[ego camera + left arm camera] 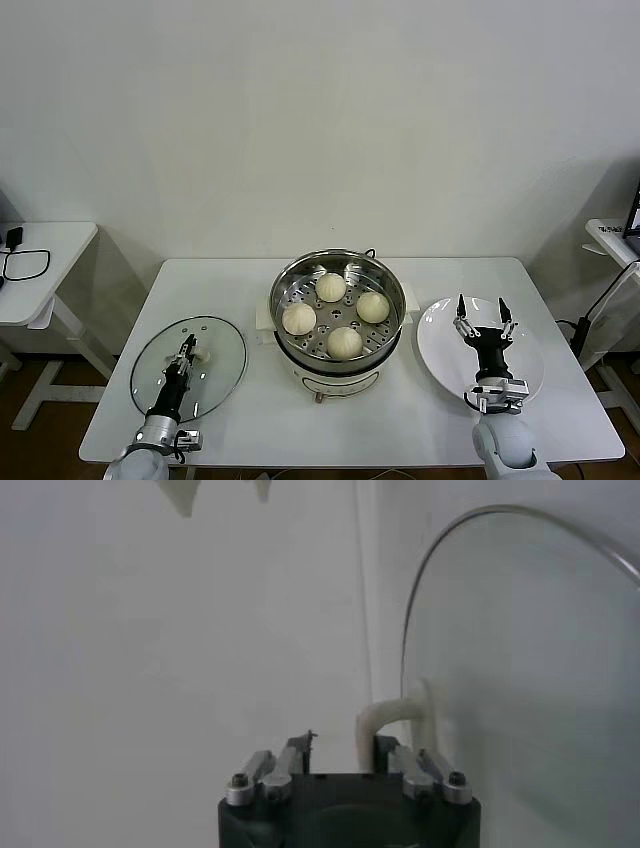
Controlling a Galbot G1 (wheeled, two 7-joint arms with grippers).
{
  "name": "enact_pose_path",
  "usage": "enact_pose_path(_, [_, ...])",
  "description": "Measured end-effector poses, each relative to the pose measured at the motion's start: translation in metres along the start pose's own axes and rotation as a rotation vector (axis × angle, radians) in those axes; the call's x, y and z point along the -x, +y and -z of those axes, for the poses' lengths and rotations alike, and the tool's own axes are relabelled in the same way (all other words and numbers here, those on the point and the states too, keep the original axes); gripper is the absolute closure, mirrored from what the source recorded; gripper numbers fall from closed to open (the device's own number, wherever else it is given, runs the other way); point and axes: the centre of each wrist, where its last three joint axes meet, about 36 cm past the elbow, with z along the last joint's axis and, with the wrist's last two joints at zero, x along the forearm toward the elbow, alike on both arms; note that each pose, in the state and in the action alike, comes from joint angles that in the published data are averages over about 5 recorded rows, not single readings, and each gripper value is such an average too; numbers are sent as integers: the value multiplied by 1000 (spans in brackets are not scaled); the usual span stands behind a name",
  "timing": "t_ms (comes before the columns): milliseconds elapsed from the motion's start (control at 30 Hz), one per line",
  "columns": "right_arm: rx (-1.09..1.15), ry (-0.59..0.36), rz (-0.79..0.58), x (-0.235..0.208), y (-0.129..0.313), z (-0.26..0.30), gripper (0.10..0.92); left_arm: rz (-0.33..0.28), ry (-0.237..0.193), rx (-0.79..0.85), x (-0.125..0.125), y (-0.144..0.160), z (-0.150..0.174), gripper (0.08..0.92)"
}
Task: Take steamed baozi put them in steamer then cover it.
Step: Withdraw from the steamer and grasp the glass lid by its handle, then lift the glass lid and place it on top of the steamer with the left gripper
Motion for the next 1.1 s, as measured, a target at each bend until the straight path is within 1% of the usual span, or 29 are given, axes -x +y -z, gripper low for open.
enact_pose_path(100, [1, 0, 3, 0, 2, 0, 200, -2, 7, -14, -1, 2, -1, 784])
enact_pose_path(167, [1, 1, 5, -1, 4, -1, 200, 2, 14, -21, -2, 4, -3, 803])
enact_pose_path(367, [3, -2, 12, 0, 9, -1, 200, 32, 35, -37, -4, 23, -10, 805])
enact_pose_path(467, [4, -5, 15, 1, 12, -1, 200, 64, 39, -37, -4, 40, -14, 805])
enact_pose_path(567, [6, -10, 17, 3, 14, 1, 200, 108, 37, -32, -5, 62, -18, 805])
enact_pose_path(700, [8, -16, 19, 6, 18, 4, 200, 172, 18, -26, -5, 100, -16, 805])
enact_pose_path(833, [7, -18, 19, 9, 20, 6, 200, 238, -8, -30, -6, 145, -1, 805])
enact_pose_path(933, [6, -18, 16, 10, 21, 5, 200, 280, -32, -43, -8, 181, 21, 805])
enact_pose_path(1000, [5, -18, 11, 11, 21, 5, 200, 299, -50, -60, -10, 202, 40, 805])
enact_pose_path(1100, [0, -16, 2, 11, 20, 4, 200, 306, -79, -96, -12, 226, 72, 805])
